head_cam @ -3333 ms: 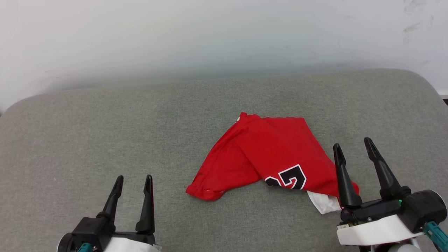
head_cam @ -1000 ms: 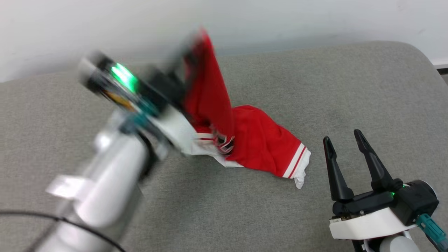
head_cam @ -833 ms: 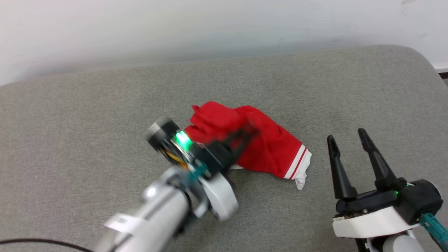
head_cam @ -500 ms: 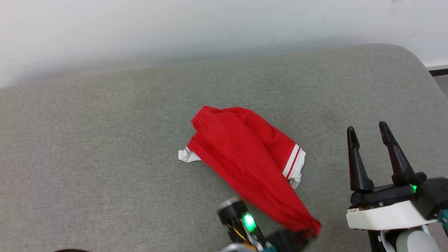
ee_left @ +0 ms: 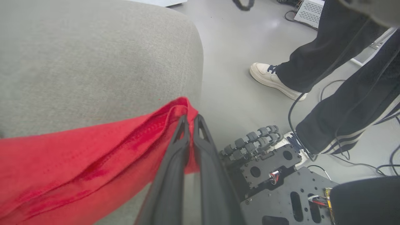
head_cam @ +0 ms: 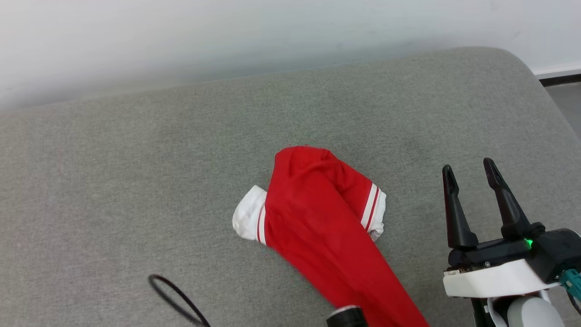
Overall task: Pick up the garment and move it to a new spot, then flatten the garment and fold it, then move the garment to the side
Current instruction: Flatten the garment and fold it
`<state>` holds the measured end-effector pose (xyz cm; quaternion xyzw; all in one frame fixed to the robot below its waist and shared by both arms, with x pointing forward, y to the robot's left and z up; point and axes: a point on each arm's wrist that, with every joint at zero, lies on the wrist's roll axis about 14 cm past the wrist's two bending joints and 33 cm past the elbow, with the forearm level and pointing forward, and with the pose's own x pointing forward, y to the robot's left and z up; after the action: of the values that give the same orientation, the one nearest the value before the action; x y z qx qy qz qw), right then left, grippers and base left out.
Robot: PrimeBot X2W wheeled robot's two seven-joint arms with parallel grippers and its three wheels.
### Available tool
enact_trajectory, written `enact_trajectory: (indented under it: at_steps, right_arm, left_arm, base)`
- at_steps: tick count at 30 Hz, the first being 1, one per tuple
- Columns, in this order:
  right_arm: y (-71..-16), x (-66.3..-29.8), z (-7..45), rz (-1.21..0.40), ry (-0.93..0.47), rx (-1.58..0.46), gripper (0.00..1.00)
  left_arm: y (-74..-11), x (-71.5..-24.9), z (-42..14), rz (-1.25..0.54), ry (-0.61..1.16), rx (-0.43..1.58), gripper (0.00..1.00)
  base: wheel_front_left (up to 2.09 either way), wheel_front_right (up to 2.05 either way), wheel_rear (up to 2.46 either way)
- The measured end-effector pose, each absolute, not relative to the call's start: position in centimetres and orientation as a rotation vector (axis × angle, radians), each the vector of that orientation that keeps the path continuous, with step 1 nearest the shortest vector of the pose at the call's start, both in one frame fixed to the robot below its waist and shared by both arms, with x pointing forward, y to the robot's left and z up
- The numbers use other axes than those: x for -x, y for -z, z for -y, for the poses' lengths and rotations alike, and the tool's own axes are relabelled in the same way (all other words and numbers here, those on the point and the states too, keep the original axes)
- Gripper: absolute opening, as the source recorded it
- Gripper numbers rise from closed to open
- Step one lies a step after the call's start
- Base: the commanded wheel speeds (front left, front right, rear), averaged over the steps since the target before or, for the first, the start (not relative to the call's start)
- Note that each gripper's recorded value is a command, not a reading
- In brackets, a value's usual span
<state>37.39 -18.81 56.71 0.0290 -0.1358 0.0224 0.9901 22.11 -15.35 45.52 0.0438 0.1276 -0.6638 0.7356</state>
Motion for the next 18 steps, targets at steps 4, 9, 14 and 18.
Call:
enact_trajectory:
  at_steps: [4, 9, 14, 18]
  right_arm:
    - [-56.9, -37.6, 18.9, 0.277, -0.043, -0.061, 1.00]
    - [-57.0, -37.9, 18.5, 0.282, -0.055, -0.066, 1.00]
    - [-57.4, -37.6, 18.0, 0.293, -0.072, -0.066, 1.00]
    - [-57.7, -37.3, 17.4, 0.304, -0.089, -0.059, 1.00]
  left_arm:
    - [-44.9, -21.1, 15.0, -0.339, 1.464, -0.080, 1.00]
    - [-45.2, -25.3, 12.9, -0.286, 1.349, -0.033, 1.00]
    - [-47.7, -31.5, 9.8, -0.163, 1.127, 0.019, 1.00]
    - [-50.3, -36.2, 5.1, -0.061, 0.908, 0.017, 1.00]
  base:
    - [0.00, 0.00, 0.00]
    - [0.00, 0.00, 0.00]
    - [0.00, 0.00, 0.00]
    - [0.00, 0.00, 0.00]
